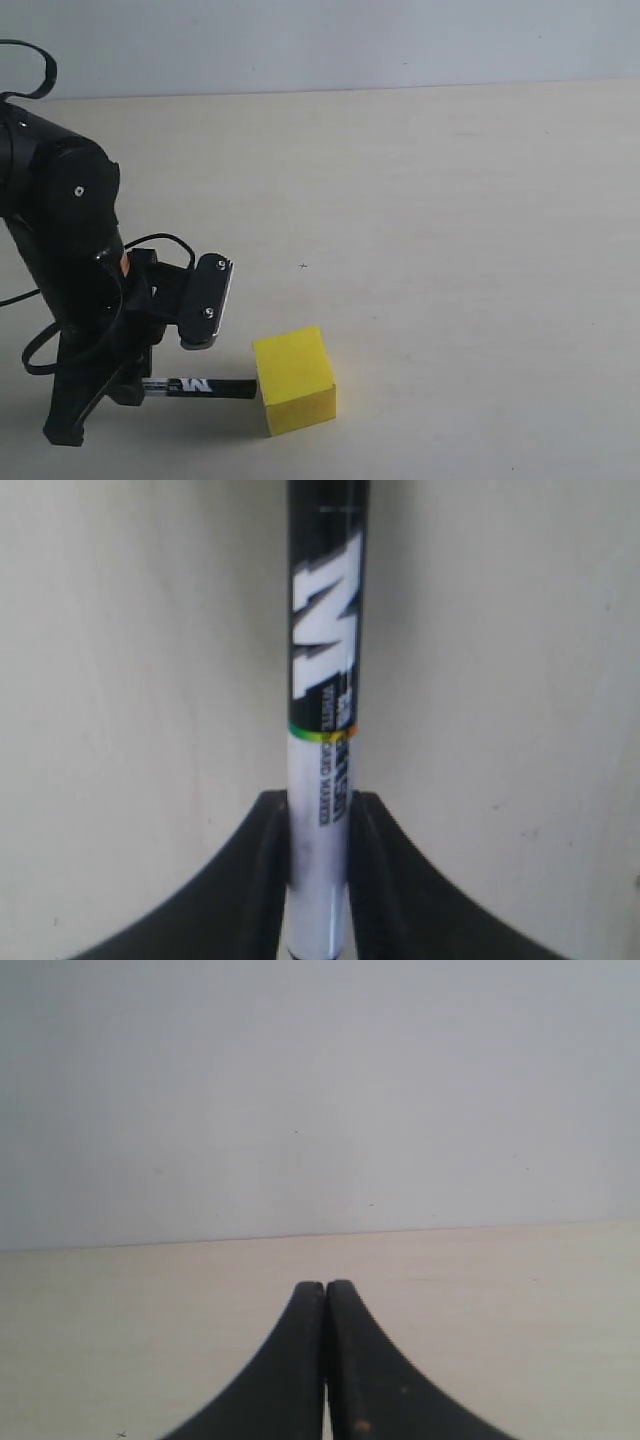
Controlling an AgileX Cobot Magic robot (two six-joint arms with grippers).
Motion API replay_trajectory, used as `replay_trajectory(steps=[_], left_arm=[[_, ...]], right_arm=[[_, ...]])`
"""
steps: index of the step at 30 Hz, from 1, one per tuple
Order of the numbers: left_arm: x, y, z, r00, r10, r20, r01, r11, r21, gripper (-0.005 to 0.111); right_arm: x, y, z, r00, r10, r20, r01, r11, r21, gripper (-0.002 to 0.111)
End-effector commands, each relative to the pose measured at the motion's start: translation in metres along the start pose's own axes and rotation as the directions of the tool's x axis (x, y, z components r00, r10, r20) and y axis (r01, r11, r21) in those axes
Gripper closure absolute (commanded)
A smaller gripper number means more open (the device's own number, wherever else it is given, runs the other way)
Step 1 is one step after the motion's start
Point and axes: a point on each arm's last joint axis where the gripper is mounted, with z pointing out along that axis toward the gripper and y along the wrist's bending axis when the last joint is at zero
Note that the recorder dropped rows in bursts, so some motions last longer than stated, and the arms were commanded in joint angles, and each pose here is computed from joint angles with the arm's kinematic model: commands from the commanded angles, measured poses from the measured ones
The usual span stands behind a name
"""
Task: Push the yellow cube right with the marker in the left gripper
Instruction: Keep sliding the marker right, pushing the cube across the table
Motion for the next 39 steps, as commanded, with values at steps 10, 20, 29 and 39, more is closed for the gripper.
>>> replay_trajectory(steps=[10,20,29,39], left_arm=[[0.020,0.000,0.001,0.988,-0.148,-0.036,0.151,0.985,0.083,0.107],[-0.002,-0.003,0.004,0.986,-0.164,0.006,0.164,0.986,0.015,0.107],[-0.024,0.006,0.017,0.986,-0.164,-0.019,0.165,0.986,0.035,0.107],[-0.016,0.004,0.011,0.989,-0.120,-0.083,0.123,0.992,0.025,0.107]], right_arm=[[0.001,-0.001,0.000,1.000,-0.007,0.007,0.007,1.000,0.005,0.108],[0.001,-0.001,0.000,1.000,-0.007,0.007,0.007,1.000,0.005,0.108],[0.001,-0.001,0.000,1.000,-0.007,0.007,0.007,1.000,0.005,0.108],[0.001,-0.001,0.000,1.000,-0.007,0.007,0.007,1.000,0.005,0.108]])
